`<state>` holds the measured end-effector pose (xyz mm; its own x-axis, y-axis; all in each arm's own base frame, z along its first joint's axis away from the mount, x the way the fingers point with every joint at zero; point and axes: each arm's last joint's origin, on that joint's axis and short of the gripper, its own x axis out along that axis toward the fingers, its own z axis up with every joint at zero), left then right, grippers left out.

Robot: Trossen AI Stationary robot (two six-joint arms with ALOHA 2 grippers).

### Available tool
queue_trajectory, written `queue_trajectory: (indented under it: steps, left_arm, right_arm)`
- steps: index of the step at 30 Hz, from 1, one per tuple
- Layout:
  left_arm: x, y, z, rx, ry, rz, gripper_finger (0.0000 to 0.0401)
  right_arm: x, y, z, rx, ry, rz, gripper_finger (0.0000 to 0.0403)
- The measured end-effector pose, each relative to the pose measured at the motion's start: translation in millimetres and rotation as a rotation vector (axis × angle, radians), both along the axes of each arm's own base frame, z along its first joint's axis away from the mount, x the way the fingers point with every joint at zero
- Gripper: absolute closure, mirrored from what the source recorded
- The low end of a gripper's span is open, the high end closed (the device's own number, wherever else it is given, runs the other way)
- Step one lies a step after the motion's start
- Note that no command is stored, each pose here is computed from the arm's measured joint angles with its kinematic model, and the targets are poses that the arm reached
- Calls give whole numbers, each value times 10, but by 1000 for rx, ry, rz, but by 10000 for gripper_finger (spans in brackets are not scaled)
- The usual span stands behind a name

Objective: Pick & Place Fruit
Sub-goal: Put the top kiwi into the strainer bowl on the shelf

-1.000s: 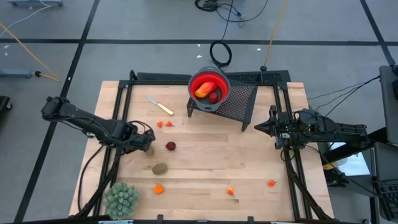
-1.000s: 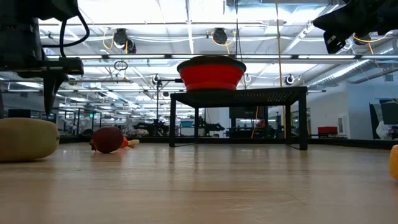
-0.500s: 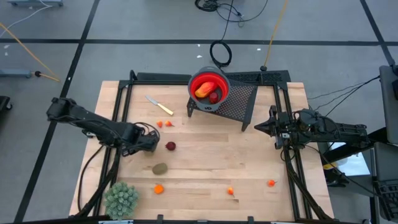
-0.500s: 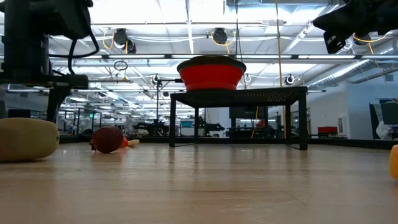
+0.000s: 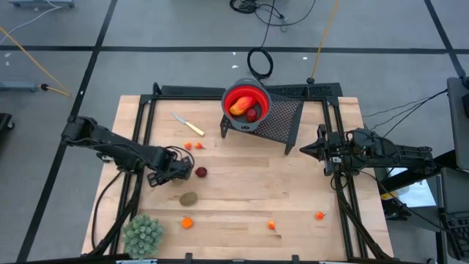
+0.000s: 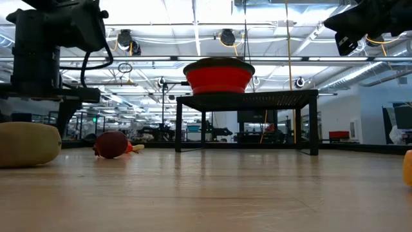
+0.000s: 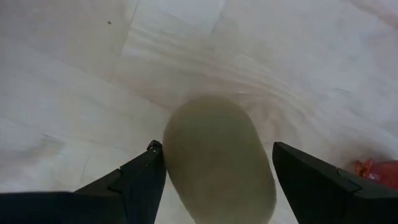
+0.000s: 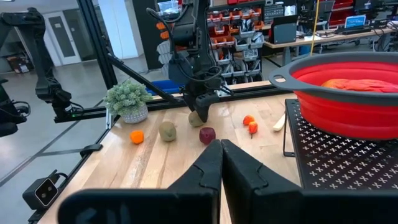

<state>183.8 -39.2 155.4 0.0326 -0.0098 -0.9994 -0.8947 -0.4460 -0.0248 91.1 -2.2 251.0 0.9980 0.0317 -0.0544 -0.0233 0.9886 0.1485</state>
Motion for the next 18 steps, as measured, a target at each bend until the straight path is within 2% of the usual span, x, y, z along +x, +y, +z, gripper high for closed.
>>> queue_trajectory:
  steps: [8, 18]
  left_arm:
    - [7, 0, -12, 5, 3, -54, 123]
    - [10, 28, -10, 101, -12, -54, 215]
  right_arm:
    - [0, 0, 0, 0, 0, 0, 403]
    - [0, 0, 1, 0, 0, 1, 403]
